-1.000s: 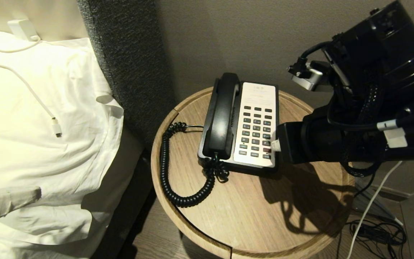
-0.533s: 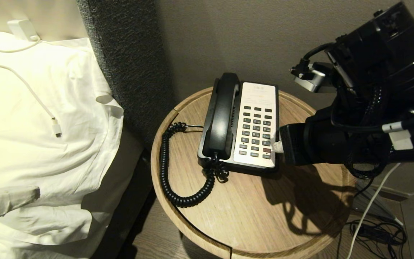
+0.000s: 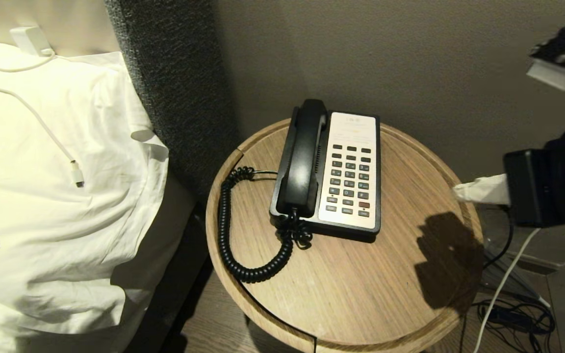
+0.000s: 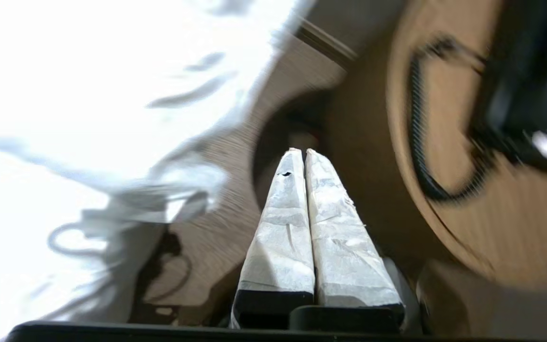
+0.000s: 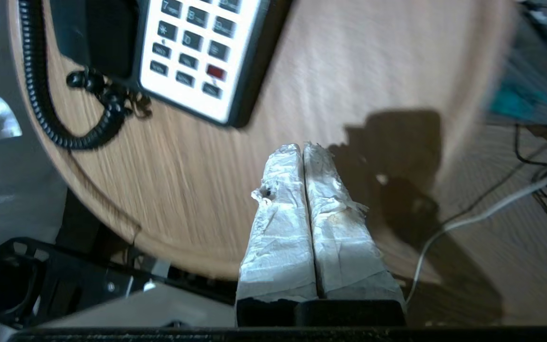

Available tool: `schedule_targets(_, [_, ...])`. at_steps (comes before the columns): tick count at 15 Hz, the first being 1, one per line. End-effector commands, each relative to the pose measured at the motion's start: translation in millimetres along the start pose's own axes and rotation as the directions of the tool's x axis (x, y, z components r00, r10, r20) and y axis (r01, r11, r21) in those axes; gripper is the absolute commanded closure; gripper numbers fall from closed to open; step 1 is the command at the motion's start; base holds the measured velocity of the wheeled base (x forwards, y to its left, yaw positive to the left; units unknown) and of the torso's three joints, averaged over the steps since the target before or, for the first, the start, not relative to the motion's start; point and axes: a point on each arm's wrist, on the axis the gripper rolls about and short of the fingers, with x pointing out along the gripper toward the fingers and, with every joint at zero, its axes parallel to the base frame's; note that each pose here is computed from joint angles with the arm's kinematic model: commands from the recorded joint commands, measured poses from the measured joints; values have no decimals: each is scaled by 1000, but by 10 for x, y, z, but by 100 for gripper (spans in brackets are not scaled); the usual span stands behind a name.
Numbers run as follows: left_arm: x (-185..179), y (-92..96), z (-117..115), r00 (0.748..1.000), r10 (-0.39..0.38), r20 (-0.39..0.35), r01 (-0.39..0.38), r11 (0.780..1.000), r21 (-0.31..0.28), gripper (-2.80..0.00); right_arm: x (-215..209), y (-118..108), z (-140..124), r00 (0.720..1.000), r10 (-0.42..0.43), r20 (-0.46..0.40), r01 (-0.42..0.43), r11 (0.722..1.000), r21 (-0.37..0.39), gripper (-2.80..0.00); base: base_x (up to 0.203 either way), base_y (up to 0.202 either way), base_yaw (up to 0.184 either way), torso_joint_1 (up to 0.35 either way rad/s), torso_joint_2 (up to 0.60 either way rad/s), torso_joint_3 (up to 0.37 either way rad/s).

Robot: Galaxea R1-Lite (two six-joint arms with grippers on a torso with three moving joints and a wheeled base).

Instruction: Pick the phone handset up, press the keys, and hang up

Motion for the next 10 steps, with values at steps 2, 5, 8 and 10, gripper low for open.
schedule_targets(2, [-290, 190, -62, 967, 208, 145, -189, 972, -138, 0, -719, -418, -172, 997, 25, 80, -29, 998, 55, 0, 0, 0, 0, 0, 0, 0])
schedule_targets(5, [-588, 330, -402, 928, 316, 200, -276, 939, -205, 0, -1208, -808, -454, 992, -18, 122, 5, 994, 109, 0, 0, 0, 0, 0, 0, 0])
schedule_targets(8, [-722, 373, -780, 892, 400, 210, -346, 904, -249, 0, -1595, -1136, -861, 986, -80, 144, 57, 985, 161, 0, 0, 0, 0, 0, 0, 0])
schedule_targets(10, [-803, 338, -971, 882, 426, 202, -371, 891, -262, 0, -1817, -1259, -1152, 977, -148, 155, 113, 970, 216, 0, 0, 0, 0, 0, 0, 0])
